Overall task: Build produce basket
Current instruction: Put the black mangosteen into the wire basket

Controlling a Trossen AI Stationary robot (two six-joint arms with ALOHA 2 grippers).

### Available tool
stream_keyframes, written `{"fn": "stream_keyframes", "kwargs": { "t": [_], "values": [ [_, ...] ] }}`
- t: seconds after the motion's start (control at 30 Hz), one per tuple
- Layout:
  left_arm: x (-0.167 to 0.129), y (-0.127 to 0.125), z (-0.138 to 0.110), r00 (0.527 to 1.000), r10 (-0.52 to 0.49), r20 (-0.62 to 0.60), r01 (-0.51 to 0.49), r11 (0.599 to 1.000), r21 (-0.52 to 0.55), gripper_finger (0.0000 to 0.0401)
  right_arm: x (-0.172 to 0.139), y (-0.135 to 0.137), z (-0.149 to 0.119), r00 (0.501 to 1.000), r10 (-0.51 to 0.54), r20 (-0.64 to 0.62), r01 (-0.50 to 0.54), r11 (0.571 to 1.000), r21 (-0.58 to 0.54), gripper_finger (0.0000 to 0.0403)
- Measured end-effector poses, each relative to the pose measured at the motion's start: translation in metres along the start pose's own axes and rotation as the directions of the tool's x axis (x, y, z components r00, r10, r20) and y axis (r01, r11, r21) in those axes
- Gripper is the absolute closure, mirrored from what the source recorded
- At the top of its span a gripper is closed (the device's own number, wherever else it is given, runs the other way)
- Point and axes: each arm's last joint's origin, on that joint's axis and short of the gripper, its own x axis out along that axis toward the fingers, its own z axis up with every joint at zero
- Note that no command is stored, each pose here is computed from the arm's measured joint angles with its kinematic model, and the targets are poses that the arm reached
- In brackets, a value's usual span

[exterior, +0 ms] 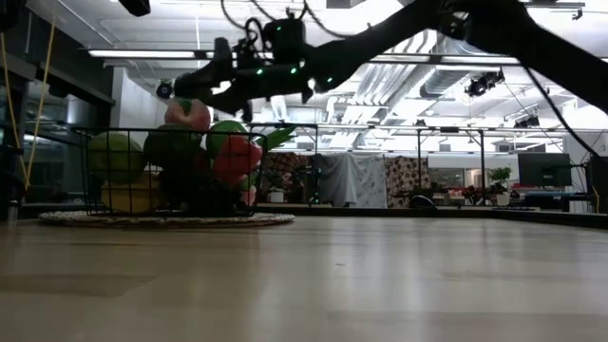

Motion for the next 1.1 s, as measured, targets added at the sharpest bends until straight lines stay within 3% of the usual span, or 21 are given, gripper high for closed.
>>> {"fn": "stream_keyframes", "kwargs": {
  "t": [0.3, 0.57, 0.7, 1.1],
  "values": [
    [0.000, 0.000, 0.000, 1.000, -0.001, -0.001, 0.001, 1.000, -0.002, 0.0025, 0.020, -0.012, -0.014, 0.998, -0.062, 0.025, 0.059, 0.991, 0.119, 0.0142],
    [0.000, 0.000, 0.000, 1.000, -0.001, -0.001, 0.001, 1.000, -0.001, 0.0025, 0.020, -0.013, -0.014, 0.993, -0.112, 0.025, 0.111, 0.992, 0.059, 0.0142],
    [0.000, 0.000, 0.000, 1.000, -0.001, -0.002, 0.001, 1.000, -0.001, 0.0025, 0.020, -0.013, -0.017, 0.990, -0.140, 0.010, 0.139, 0.986, 0.094, 0.0142],
    [0.000, 0.000, 0.000, 1.000, -0.001, -0.002, 0.001, 1.000, -0.001, 0.0025, 0.024, 0.004, -0.021, 0.999, 0.018, -0.031, -0.016, 0.998, 0.055, 0.0131]
  ]
}}
